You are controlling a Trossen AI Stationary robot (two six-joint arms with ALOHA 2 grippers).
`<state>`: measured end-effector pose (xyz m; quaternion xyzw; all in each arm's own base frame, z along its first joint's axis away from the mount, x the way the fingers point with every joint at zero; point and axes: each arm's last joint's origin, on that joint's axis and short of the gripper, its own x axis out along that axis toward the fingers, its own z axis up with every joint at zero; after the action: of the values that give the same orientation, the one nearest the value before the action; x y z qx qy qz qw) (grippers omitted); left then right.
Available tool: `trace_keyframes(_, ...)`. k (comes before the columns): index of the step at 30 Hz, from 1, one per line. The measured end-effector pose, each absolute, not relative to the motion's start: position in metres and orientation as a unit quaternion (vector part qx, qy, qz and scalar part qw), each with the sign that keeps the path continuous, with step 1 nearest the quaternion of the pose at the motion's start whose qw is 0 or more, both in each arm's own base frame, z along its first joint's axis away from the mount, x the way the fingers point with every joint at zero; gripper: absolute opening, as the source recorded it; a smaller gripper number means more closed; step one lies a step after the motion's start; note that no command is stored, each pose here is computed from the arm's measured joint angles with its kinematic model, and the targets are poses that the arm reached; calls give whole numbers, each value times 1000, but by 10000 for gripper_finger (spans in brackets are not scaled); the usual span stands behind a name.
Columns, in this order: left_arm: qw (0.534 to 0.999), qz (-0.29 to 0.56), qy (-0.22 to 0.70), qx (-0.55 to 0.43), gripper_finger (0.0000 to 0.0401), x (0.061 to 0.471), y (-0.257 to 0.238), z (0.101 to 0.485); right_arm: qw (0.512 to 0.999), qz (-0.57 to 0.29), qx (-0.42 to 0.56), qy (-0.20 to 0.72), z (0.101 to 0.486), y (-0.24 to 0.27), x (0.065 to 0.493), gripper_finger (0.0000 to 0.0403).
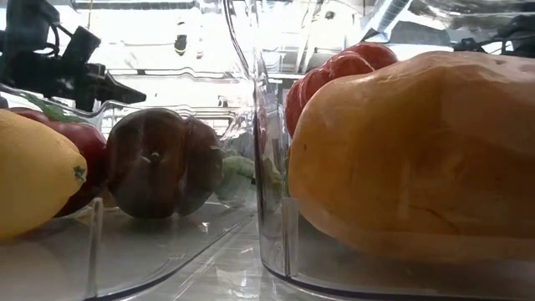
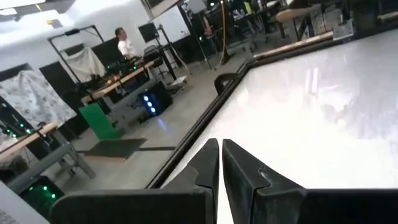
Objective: Sort produce into baskets
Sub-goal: Return to Home Position
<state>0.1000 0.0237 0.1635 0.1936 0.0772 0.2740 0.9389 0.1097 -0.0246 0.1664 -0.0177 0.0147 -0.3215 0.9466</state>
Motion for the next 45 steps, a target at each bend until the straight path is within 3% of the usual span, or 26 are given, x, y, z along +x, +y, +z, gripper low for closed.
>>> trace_keyframes(45, 939, 271, 87, 195, 8, 100, 24, 164, 946, -322, -19, 18, 165, -25, 110, 286)
